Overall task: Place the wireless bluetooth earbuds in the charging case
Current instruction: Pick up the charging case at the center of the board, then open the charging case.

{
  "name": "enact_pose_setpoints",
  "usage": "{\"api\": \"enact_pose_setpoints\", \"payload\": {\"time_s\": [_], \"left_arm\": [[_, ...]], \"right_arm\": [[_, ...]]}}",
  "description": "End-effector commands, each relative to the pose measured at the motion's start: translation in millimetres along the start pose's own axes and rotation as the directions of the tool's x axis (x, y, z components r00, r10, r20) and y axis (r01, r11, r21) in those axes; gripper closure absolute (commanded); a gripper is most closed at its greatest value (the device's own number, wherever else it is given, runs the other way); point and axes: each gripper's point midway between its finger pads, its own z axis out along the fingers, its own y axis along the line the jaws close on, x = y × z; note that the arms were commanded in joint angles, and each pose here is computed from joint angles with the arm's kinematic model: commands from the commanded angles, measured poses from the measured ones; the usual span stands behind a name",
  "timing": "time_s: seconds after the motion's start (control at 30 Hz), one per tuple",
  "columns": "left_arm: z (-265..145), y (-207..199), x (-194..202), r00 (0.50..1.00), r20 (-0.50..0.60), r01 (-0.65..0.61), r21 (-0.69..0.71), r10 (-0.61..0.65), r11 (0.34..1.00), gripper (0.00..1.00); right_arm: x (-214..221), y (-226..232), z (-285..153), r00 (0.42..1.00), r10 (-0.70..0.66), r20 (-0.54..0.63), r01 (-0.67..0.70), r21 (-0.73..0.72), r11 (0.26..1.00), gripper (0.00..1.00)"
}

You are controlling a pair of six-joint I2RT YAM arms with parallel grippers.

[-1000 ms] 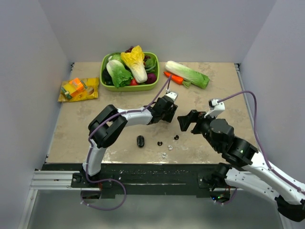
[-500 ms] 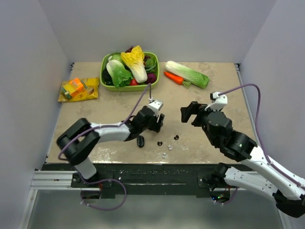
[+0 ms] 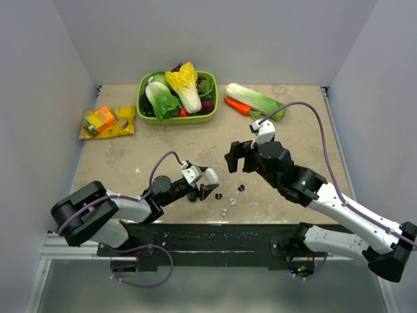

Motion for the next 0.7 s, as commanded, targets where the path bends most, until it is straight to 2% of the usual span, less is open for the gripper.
{"api": "enact_pose_setpoints", "payload": {"time_s": [0.0, 0.23, 0.4, 0.67], "left_arm": [[-20.1, -20.3, -130.9, 0.854, 0.500, -0.194, 0.045, 0.147, 0.980, 1.00], [-29.1, -23.5, -134.4, 0.836, 0.522, -0.225, 0.043, 0.170, 0.973, 1.00], [-27.8, -26.1, -137.5, 0.832, 0.521, -0.251, 0.046, 0.191, 0.967, 1.00], [-30.9, -29.1, -143.4, 0.822, 0.533, -0.263, 0.042, 0.201, 0.964, 1.00]], "right_arm": [[-28.2, 38.2, -9.4, 0.999, -0.007, 0.036, 0.014, -0.185, 0.983, 0.04], [-5.3, 66.1, -3.0, 0.997, -0.041, -0.060, 0.020, -0.320, 0.947, 0.06], [22.6, 69.5, 12.4, 0.988, -0.058, -0.140, 0.010, -0.323, 0.946, 0.08], [40.3, 69.8, 22.7, 0.983, -0.055, -0.173, -0.004, -0.320, 0.947, 0.11]]}}
